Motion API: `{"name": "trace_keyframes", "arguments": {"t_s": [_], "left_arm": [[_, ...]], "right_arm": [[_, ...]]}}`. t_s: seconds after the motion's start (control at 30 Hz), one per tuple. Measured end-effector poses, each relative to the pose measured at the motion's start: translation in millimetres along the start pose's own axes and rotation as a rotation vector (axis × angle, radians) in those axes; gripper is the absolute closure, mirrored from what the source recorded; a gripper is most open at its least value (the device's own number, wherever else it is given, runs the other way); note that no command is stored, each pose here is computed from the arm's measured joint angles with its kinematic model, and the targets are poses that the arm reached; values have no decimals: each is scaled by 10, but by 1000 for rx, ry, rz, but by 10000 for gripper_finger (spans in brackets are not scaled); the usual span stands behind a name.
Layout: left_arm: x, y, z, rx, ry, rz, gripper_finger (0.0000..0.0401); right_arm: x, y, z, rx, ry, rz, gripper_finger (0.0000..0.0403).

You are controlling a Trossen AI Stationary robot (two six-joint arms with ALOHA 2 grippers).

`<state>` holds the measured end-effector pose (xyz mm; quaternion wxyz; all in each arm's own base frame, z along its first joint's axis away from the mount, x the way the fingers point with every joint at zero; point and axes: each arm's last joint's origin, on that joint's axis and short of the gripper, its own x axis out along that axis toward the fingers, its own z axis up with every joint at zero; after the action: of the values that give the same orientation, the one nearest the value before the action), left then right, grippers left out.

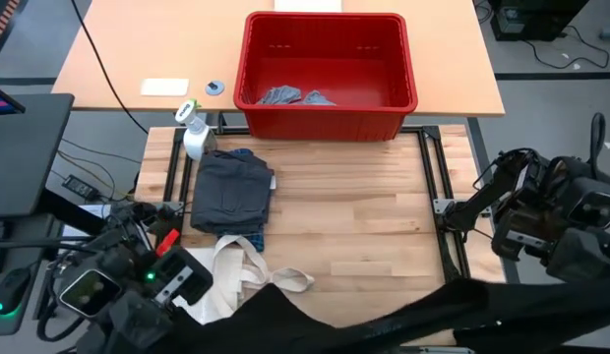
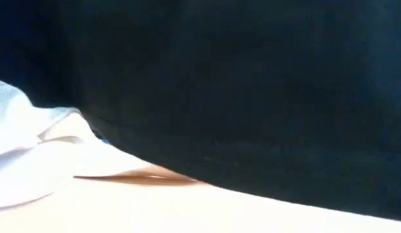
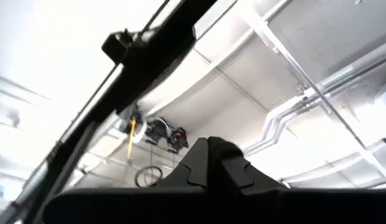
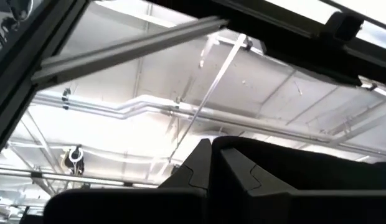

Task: Fold Laundry from Bin
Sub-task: Fold the black shirt

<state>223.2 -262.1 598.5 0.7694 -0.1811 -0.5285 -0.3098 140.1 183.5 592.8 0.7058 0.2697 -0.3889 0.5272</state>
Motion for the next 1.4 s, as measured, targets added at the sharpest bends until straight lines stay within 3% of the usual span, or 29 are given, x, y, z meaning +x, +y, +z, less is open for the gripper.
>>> {"name": "trace_keyframes", "arguments": {"t_s": [0.1,0.2,0.3,0.4,0.53,0.67,0.87,1.0,1.17,1.4], "left_arm": [[-1,2,36,42,-36,10,389],[-2,8,79,171,-76,24,389],[0,16,70,344,-46,66,389],[1,22,-5,531,53,93,389],[-18,84,-52,942,266,282,389],[-71,272,-25,1211,536,568,389],[-160,759,71,1267,740,928,389],[-198,1051,127,1350,791,1025,389],[-260,1437,167,1442,852,1120,389],[-422,1987,305,1457,907,1388,389]], "right_arm": [[-6,12,43,-10,-14,-2,378],[-19,23,116,-111,-27,-51,378],[-41,21,177,-330,10,-144,378],[-77,-13,175,-608,139,-285,378],[-143,-99,139,-933,360,-545,378],[-218,-185,146,-1044,504,-859,378],[-385,-380,248,-1135,659,-1375,378],[-522,-531,306,-1151,725,-1664,378],[-639,-707,291,-1184,762,-1780,378],[-843,-960,363,-1288,856,-1998,378]]}}
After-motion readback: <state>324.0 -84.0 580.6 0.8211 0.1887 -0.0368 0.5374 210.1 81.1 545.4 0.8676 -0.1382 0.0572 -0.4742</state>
